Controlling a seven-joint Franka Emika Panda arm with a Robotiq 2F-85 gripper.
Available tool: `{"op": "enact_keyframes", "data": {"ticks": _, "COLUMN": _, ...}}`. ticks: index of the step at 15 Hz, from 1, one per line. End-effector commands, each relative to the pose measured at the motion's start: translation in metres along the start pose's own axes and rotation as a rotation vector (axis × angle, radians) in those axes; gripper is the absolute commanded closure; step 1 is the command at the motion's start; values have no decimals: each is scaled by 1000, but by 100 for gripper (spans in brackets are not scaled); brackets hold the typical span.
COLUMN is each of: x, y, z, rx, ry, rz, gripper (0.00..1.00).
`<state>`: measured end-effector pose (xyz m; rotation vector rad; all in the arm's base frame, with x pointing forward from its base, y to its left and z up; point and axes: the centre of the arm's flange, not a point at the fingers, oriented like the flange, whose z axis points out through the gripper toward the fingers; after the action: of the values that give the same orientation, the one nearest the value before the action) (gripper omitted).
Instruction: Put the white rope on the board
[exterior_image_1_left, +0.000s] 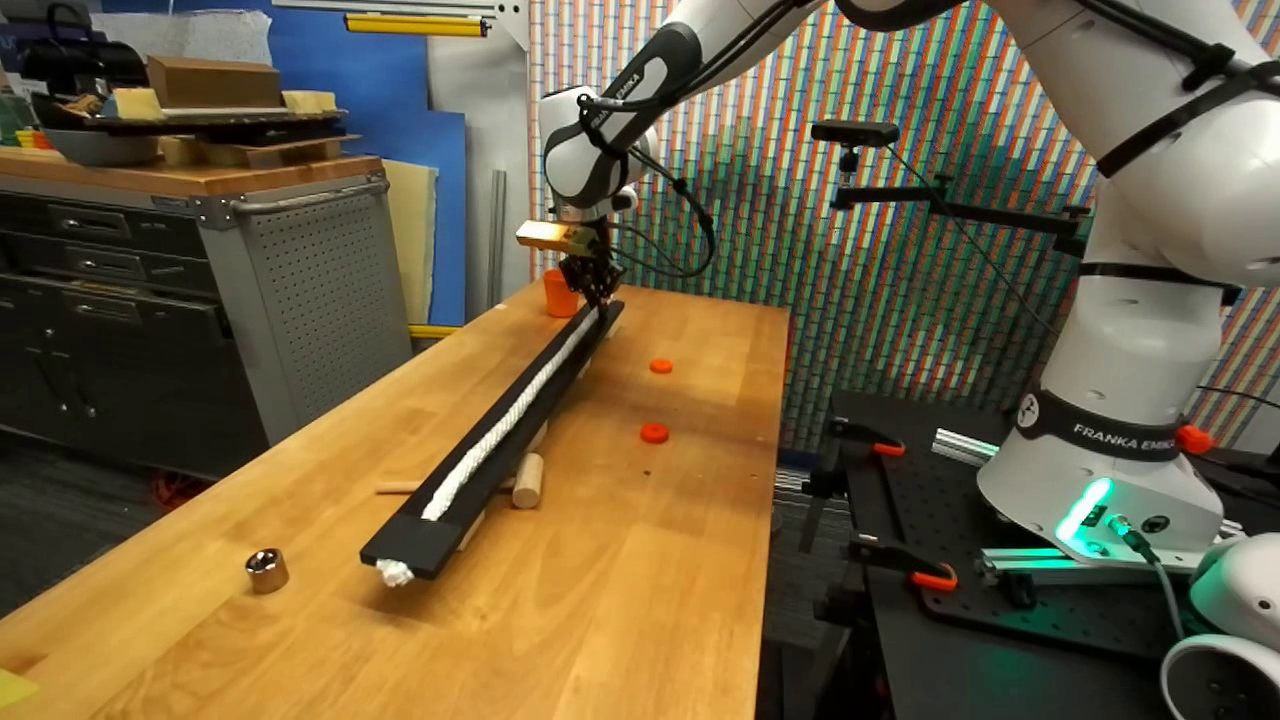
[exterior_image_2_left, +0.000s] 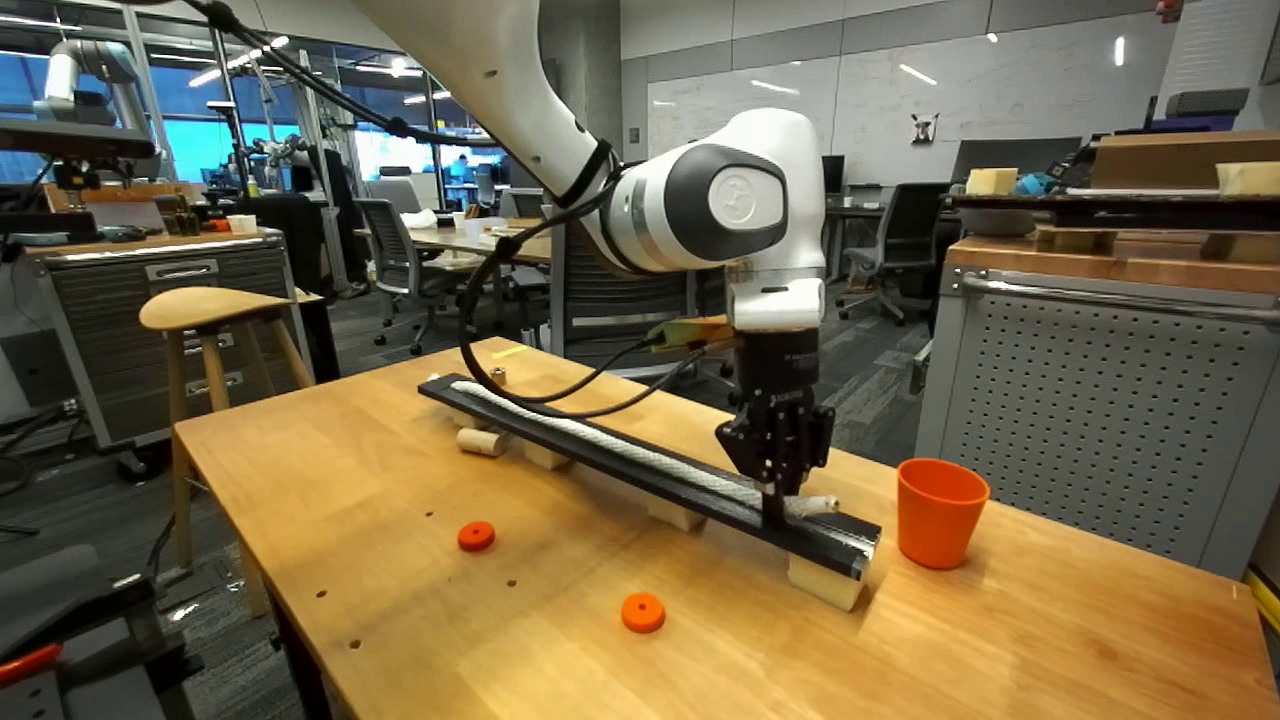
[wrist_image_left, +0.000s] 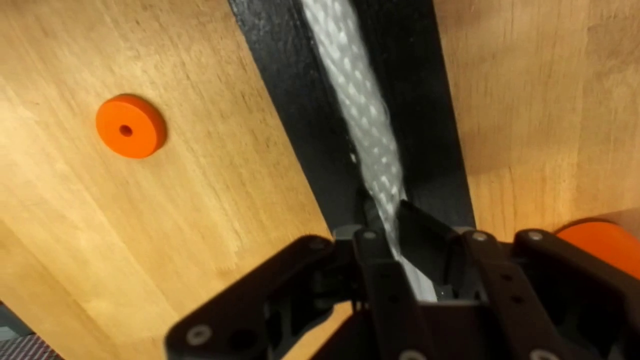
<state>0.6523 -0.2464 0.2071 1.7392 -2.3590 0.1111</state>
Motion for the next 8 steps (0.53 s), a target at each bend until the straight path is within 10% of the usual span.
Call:
{"op": "enact_keyframes", "data": {"ticks": 1, "x": 5, "y": -14, "z": 3, "rx": -16, "ry": 43, "rz": 27, "gripper": 96}}
{"op": "enact_keyframes", "data": {"ticks": 5, "x": 3, "y": -17, "z": 5, "rx": -34, "ry": 34, "rz": 9, "gripper": 96}}
{"op": "enact_keyframes", "data": {"ticks": 6, "x": 3, "y": -17, "z": 6, "rx": -46, "ry": 38, "rz": 1, "gripper": 60}}
{"op": "enact_keyframes", "data": {"ticks": 8, "x": 3, "y": -18, "z": 6, "rx": -52, "ry": 33, "rz": -5, "gripper": 52}}
